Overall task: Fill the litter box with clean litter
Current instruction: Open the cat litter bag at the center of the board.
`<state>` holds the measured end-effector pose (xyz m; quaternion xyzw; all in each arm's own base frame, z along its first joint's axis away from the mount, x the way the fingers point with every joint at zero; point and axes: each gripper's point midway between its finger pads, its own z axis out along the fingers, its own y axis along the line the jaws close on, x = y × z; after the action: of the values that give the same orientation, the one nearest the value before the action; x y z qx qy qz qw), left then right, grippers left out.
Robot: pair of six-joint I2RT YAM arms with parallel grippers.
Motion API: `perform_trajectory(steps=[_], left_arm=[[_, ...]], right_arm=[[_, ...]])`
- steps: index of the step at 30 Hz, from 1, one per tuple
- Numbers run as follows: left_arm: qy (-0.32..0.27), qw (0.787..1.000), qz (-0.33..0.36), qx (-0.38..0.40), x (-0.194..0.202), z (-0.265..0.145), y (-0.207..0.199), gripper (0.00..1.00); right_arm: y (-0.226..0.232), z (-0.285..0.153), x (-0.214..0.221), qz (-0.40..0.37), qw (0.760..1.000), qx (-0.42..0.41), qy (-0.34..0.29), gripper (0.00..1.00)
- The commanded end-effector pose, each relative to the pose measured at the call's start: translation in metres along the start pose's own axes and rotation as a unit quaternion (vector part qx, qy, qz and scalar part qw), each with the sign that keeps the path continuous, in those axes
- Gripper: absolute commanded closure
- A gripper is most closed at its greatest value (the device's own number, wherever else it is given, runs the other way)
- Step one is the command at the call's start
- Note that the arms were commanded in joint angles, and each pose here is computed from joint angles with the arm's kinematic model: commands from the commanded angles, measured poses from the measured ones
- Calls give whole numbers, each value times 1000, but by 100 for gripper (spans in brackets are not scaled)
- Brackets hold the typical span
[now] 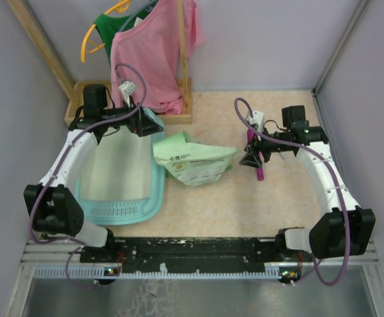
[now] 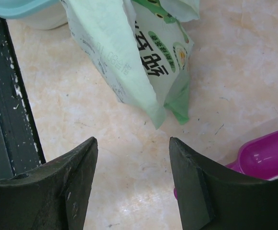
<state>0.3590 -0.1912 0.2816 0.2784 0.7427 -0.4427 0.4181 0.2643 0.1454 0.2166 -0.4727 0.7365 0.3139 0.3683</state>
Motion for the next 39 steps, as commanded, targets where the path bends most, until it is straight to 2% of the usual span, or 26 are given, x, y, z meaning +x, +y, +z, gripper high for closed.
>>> perform_trajectory(steps=[1, 7, 14, 18, 25, 27, 30, 34, 35, 39], left_arm=[[-3, 1000, -1, 17, 2, -7, -13, 0], [17, 998, -42, 30, 25, -8, -18, 0], [38, 996, -75, 7, 59, -12, -17, 0], [35, 996, -80, 21, 61, -11, -27, 1], [57, 992, -77, 79, 59, 11, -62, 11], [66, 991, -59, 101, 61, 22, -78, 18], [83, 989, -29, 121, 65, 32, -98, 44], [69, 994, 15, 80, 52, 31, -96, 94], [61, 996, 29, 53, 47, 29, -90, 99], [23, 993, 89, -69, 23, 18, -62, 100]], right_arm=[[1, -2, -9, -39, 999, 7, -19, 39], [-3, 0, -9, -33, 999, 5, -17, 39], [-6, 1, -13, -26, 999, 7, -23, 40], [-7, 2, -13, -21, 1000, 7, -22, 40], [-10, 2, -12, -12, 1000, 16, -18, 40], [-13, 1, -13, -10, 1000, 23, -16, 40], [-17, -1, -11, -10, 999, 37, -10, 41], [-24, -3, -10, -9, 998, 59, -2, 41], [-27, -4, -10, -9, 998, 66, -2, 42], [-45, -9, -14, -4, 993, 117, -1, 42]])
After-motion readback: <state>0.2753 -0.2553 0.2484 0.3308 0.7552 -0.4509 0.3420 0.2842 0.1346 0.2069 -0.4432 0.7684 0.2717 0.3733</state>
